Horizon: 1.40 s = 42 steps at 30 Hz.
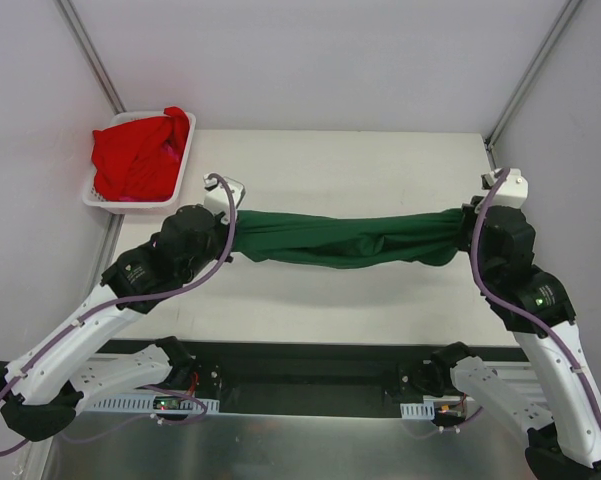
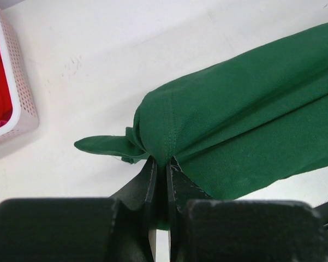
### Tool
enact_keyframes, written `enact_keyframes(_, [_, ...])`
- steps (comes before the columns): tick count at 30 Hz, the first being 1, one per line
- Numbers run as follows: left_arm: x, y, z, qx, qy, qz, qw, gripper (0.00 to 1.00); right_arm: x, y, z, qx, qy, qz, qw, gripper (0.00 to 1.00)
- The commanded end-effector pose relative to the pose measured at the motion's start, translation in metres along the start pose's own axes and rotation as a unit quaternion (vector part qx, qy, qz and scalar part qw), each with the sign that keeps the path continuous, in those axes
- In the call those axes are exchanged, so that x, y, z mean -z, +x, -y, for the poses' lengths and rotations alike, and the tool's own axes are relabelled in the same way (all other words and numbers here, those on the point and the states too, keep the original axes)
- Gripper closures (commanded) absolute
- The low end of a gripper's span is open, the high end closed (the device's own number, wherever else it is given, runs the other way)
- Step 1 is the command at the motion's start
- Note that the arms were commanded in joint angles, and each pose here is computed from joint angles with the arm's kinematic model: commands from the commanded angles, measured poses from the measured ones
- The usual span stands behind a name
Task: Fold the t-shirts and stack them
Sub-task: Flatten the tshirt out
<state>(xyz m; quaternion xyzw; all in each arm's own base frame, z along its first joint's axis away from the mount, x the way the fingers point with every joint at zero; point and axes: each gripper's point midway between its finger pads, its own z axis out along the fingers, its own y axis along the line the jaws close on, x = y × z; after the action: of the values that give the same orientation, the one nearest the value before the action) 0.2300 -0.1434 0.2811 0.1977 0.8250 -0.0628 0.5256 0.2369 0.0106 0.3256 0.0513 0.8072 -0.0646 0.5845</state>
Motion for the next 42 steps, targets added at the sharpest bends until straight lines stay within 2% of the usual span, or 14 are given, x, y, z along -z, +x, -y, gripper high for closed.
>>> enact_keyframes(1, [0.008, 0.012, -0.033, -0.028, -0.072, -0.033, 0.996, 0.99, 0.001, 0.000, 0.018, 0.011, 0.045, 0.006, 0.999, 0.99])
enact_keyframes(2, [0.007, 0.015, -0.034, -0.031, -0.077, -0.040, 0.996, 0.99, -0.001, 0.003, 0.017, 0.014, 0.044, 0.000, 0.999, 0.99])
enact_keyframes(3, [0.004, 0.019, -0.035, -0.034, -0.082, -0.048, 0.995, 0.94, -0.001, 0.004, 0.017, 0.015, 0.044, -0.001, 0.999, 0.99])
enact_keyframes(4, [0.002, 0.022, -0.035, -0.035, -0.084, -0.054, 0.994, 0.84, -0.003, 0.006, 0.016, 0.015, 0.043, -0.006, 0.999, 0.99])
enact_keyframes(5, [0.001, 0.024, -0.034, -0.034, -0.084, -0.057, 0.994, 0.63, -0.004, 0.009, 0.015, 0.018, 0.043, -0.011, 0.999, 0.99])
enact_keyframes(7, [-0.004, 0.030, -0.034, -0.029, -0.087, -0.068, 0.994, 0.39, -0.006, 0.012, 0.013, 0.016, 0.041, -0.015, 0.999, 0.98])
enact_keyframes(8, [-0.007, 0.032, -0.034, -0.027, -0.089, -0.073, 0.993, 0.31, -0.008, 0.015, 0.011, 0.016, 0.039, -0.020, 0.999, 0.96])
enact_keyframes(10, [-0.013, 0.037, -0.036, -0.023, -0.095, -0.081, 0.992, 0.19, -0.010, 0.019, 0.007, 0.017, 0.033, -0.027, 0.999, 0.96])
enact_keyframes(12, [-0.018, 0.039, -0.034, -0.023, -0.093, -0.087, 0.992, 0.13, -0.014, 0.024, 0.003, 0.018, 0.030, -0.036, 0.999, 0.96])
enact_keyframes(22, [-0.040, 0.056, -0.006, 0.010, -0.037, -0.089, 0.995, 0.08, -0.027, 0.050, -0.016, 0.022, -0.001, -0.076, 0.997, 0.96])
enact_keyframes(31, [-0.082, 0.062, 0.069, 0.062, 0.119, -0.076, 0.988, 0.06, -0.016, 0.052, -0.012, 0.010, -0.009, -0.074, 0.997, 0.99])
enact_keyframes(36, [-0.100, 0.057, 0.093, 0.071, 0.159, -0.061, 0.983, 0.06, 0.001, 0.035, -0.021, -0.004, -0.062, -0.049, 0.997, 0.99])
enact_keyframes(37, [-0.105, 0.051, 0.099, 0.080, 0.169, -0.040, 0.982, 0.06, 0.004, 0.032, -0.022, -0.005, -0.068, -0.046, 0.997, 0.99])
enact_keyframes(42, [-0.120, 0.051, 0.137, 0.095, 0.233, -0.041, 0.967, 0.06, 0.023, 0.019, -0.029, -0.021, -0.113, -0.035, 0.993, 0.99])
